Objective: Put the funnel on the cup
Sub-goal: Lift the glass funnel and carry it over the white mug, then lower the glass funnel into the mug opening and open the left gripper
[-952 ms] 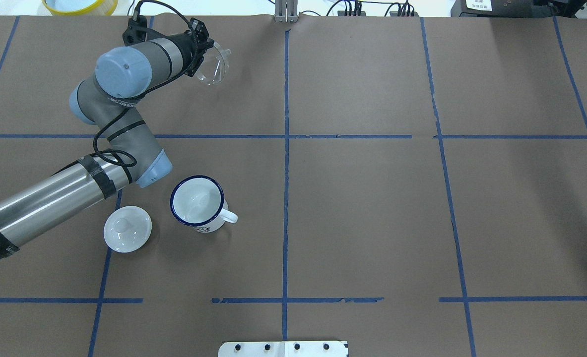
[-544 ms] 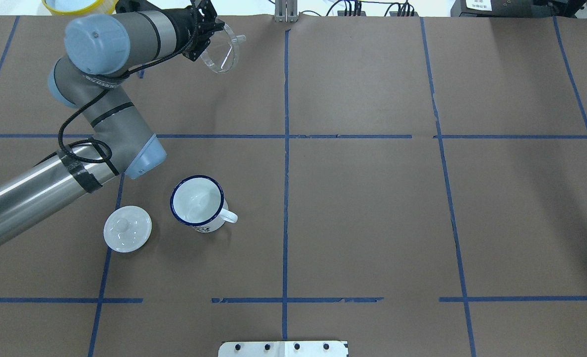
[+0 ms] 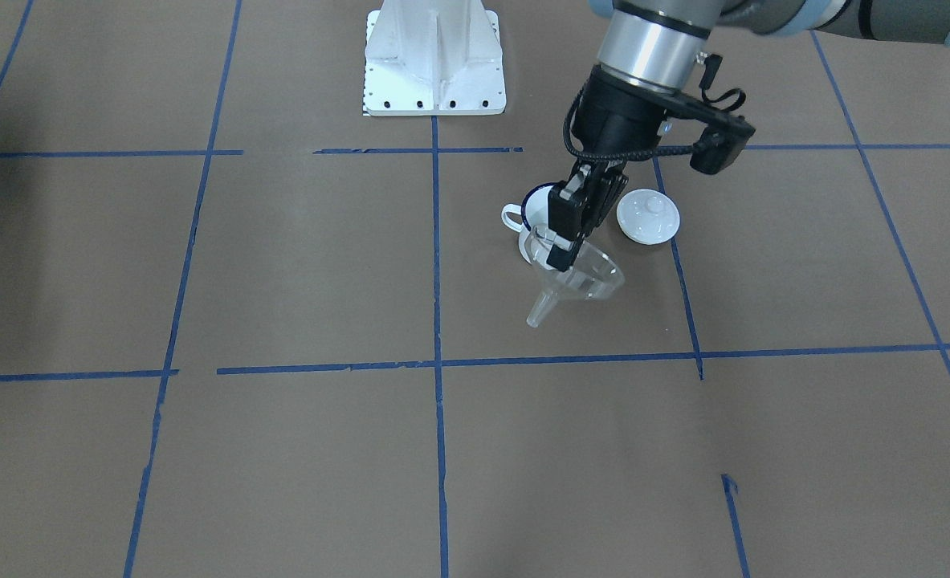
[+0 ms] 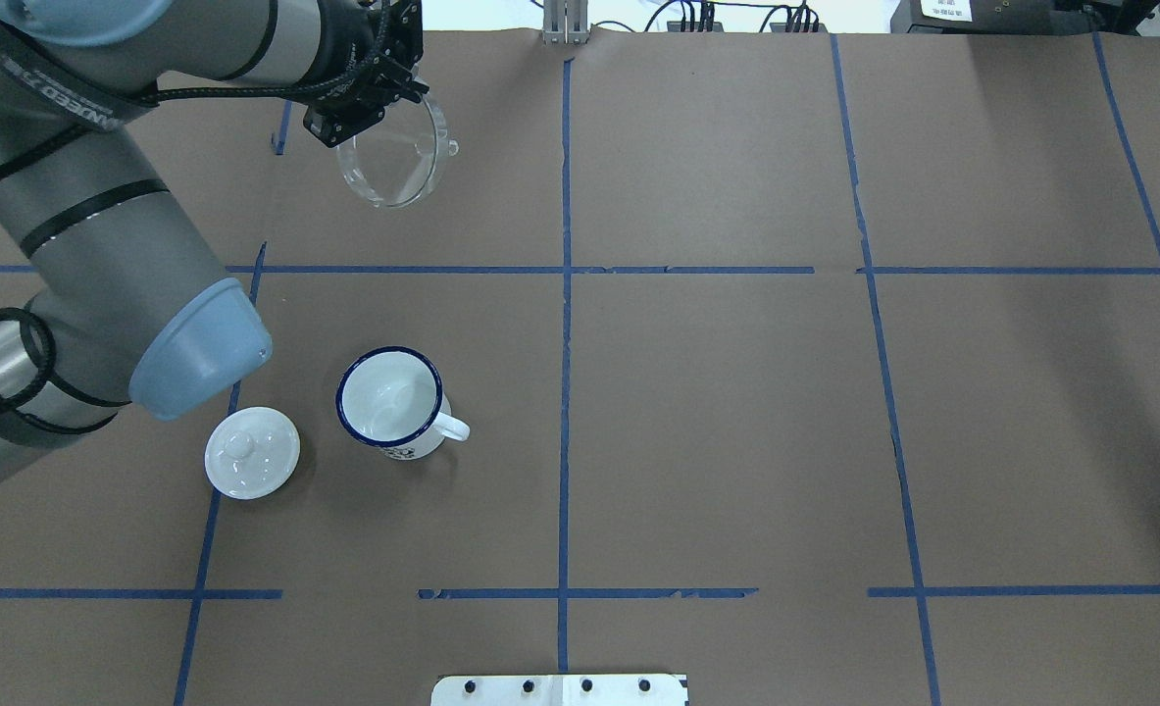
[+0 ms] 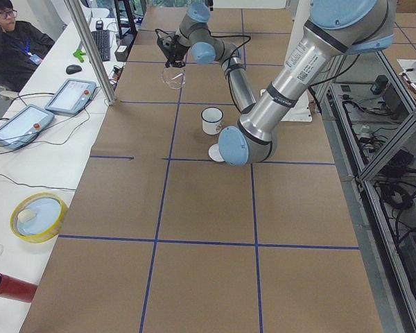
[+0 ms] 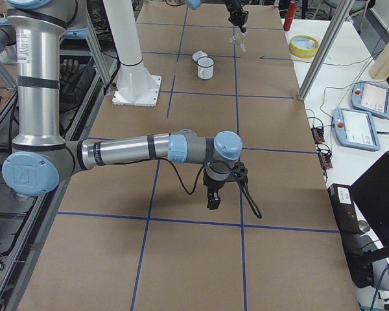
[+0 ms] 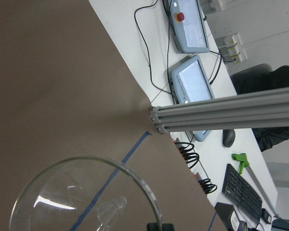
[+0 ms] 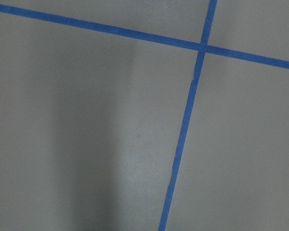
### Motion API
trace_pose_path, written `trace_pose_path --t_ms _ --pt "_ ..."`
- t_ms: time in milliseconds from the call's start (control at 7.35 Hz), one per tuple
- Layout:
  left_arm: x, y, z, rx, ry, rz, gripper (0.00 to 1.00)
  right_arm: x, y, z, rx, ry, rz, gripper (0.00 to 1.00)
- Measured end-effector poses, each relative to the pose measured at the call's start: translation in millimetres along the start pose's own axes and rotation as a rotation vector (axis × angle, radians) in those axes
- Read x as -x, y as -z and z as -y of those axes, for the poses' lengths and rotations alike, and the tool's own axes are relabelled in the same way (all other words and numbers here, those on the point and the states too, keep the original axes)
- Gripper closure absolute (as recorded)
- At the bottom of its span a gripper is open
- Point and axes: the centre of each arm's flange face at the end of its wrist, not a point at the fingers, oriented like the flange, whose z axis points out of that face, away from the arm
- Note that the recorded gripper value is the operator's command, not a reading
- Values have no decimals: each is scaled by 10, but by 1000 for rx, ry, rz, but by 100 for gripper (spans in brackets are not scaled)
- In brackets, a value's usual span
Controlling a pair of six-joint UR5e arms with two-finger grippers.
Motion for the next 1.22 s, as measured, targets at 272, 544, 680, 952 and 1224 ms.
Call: trace_pose_path --t_ms 272,544,680,952,1224 --pt "49 139 -213 28 -120 224 100 2 2 1 0 0 0 0" --pt "266 -76 -444 76 -274 423 100 2 2 1 0 0 0 0" --pt "298 -281 -549 95 -320 500 100 1 1 0 0 0 0 0" --pt "318 -631 -772 124 -363 584 100 1 1 -1 0 0 0 0" --pt "459 -849 -1093 161 -402 622 100 2 2 1 0 0 0 0"
